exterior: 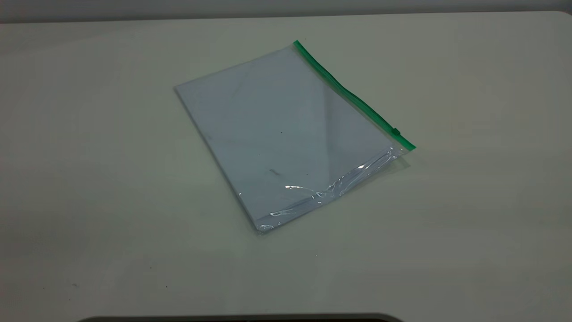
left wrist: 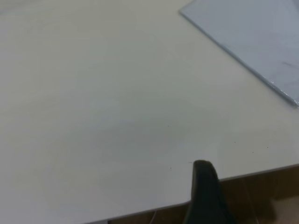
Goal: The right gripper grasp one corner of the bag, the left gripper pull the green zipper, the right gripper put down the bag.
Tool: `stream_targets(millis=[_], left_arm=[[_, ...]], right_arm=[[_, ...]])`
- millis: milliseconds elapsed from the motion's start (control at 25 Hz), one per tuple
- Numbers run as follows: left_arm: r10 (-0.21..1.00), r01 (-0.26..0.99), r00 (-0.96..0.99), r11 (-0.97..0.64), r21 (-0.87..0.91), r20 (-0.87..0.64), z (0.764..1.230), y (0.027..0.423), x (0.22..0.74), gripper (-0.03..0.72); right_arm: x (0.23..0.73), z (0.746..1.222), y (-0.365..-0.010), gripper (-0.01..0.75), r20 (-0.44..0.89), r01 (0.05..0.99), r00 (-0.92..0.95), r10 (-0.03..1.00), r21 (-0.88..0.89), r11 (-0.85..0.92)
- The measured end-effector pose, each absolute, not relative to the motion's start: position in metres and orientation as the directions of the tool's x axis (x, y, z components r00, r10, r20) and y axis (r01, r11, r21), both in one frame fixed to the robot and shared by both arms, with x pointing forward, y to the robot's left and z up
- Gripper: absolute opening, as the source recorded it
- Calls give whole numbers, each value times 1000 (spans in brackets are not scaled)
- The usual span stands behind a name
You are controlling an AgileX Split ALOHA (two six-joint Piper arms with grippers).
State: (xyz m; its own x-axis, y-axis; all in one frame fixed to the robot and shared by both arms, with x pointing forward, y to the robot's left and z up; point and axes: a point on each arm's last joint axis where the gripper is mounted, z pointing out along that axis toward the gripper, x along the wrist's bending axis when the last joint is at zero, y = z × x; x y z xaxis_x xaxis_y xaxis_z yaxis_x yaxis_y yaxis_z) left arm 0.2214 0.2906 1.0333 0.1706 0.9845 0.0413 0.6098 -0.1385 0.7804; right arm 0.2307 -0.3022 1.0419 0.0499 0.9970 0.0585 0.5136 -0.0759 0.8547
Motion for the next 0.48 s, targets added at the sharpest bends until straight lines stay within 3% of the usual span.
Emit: stream_targets(millis=[480], left_arm=[[983,608,184,-130,783,21,1034,288,221,546]], right_arm=[[231,1042,-302,358,58,514,50,997,855,-76]])
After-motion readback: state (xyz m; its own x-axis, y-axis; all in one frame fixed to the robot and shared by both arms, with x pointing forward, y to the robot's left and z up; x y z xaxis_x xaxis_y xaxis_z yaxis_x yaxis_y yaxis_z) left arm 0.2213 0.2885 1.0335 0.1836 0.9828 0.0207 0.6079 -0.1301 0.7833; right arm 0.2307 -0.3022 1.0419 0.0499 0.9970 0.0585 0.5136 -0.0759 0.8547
